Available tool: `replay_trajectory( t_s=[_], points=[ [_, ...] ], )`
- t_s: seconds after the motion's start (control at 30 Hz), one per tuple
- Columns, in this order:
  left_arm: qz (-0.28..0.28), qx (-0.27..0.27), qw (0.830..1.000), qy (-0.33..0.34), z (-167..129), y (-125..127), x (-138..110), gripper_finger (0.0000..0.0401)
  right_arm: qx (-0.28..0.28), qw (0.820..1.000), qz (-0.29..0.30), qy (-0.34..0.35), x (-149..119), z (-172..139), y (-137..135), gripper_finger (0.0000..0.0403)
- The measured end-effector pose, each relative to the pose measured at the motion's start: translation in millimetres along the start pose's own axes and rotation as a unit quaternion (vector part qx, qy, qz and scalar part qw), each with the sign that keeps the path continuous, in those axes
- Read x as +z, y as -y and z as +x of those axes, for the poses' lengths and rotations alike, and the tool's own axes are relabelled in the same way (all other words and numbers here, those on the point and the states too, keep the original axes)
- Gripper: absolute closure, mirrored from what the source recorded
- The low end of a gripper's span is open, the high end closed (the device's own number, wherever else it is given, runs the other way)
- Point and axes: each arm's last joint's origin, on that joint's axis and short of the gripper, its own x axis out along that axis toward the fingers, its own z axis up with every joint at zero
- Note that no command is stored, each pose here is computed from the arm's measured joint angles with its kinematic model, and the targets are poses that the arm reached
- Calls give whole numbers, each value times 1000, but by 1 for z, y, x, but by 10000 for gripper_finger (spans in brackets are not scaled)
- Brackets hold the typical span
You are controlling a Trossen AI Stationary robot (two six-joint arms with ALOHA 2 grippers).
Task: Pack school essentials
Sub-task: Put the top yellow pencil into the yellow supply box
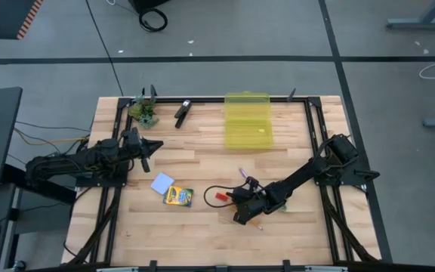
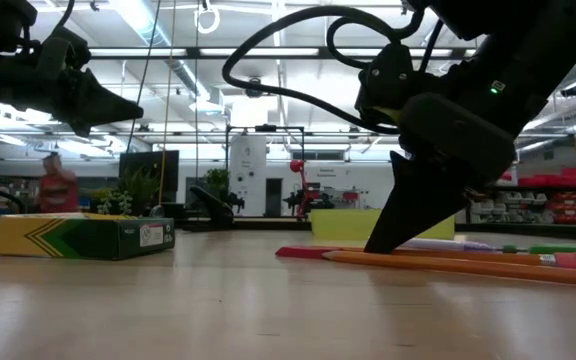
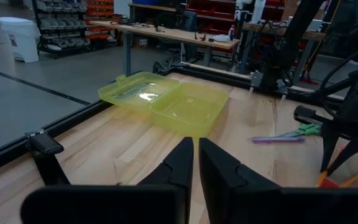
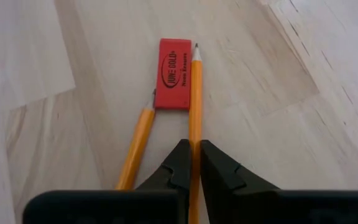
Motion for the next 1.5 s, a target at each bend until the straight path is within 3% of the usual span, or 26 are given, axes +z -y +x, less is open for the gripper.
replay_trajectory(
  t_s=[0.33, 0.97, 1.3, 1.5],
  points=[
    [0, 0, 1000, 0, 0, 0, 0, 375, -2, 1000, 2, 1, 0, -1, 1, 374],
    [0, 0, 1000, 0, 0, 0, 0, 375, -7, 1000, -20, 18, 21, -36, 13, 374],
    [0, 0, 1000, 0, 0, 0, 0, 365, -42, 996, -72, 12, 44, -47, 43, 374],
    [0, 0, 1000, 0, 0, 0, 0, 372, -34, 993, -114, 1, 62, -49, 65, 374]
  ],
)
